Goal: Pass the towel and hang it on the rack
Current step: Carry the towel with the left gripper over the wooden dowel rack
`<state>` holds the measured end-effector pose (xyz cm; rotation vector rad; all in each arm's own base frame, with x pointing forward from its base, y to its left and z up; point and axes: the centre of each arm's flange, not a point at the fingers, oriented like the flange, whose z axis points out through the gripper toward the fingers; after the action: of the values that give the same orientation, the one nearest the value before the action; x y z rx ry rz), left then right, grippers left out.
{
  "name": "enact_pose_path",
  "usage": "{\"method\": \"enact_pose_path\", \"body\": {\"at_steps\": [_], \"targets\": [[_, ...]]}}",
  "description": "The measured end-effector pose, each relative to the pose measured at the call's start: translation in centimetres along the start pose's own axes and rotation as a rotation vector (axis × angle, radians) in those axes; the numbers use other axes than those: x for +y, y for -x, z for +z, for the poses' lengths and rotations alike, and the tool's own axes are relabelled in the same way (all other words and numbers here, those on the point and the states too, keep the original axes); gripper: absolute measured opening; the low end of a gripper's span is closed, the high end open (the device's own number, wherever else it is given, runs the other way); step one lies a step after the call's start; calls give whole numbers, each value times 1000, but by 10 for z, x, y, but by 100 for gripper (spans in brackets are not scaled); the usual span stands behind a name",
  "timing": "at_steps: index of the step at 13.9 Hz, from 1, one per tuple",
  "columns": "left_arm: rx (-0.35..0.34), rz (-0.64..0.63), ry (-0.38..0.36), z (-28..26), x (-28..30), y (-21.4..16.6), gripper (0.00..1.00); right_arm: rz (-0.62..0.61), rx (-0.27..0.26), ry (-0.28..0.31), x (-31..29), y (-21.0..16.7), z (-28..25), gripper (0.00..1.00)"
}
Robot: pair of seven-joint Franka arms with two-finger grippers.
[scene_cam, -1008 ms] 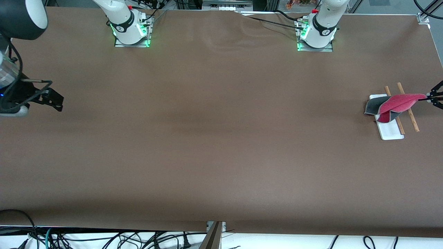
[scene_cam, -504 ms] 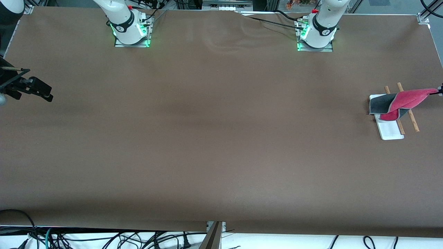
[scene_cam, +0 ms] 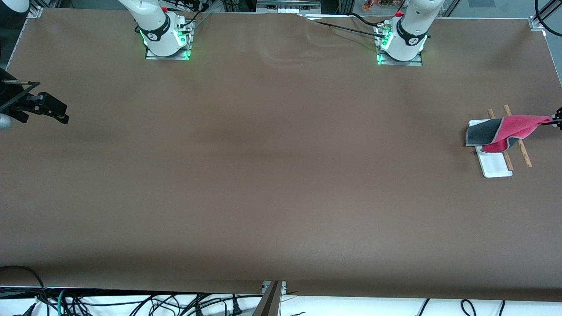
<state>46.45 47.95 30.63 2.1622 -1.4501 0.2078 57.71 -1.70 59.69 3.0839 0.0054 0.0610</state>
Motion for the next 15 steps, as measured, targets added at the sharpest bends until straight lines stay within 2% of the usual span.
{"method": "enact_pose_path", "body": {"at_steps": [1, 3, 7, 10, 11, 13, 15], "targets": [[-7, 7, -19, -3, -1, 2, 12, -1, 0, 0, 0, 0, 1, 100], [-20, 18, -51, -8, -2, 8, 26, -3, 3, 0, 0, -1, -1, 100], [-32, 3, -99, -8, -3, 29, 67, -3, 9, -1, 0, -2, -1, 100], [-64, 2, -171, -40, -3, 33, 96, -4, 11, -2, -1, -3, 0, 100], [-79, 7, -200, -56, -2, 30, 100, -5, 11, -2, -1, -4, 1, 100], [-103, 20, -243, -91, 5, 19, 100, -10, 11, -3, -4, -5, 1, 100], [-101, 5, -245, -111, 11, -3, 100, -20, 12, -4, -10, -6, 2, 100]]}}
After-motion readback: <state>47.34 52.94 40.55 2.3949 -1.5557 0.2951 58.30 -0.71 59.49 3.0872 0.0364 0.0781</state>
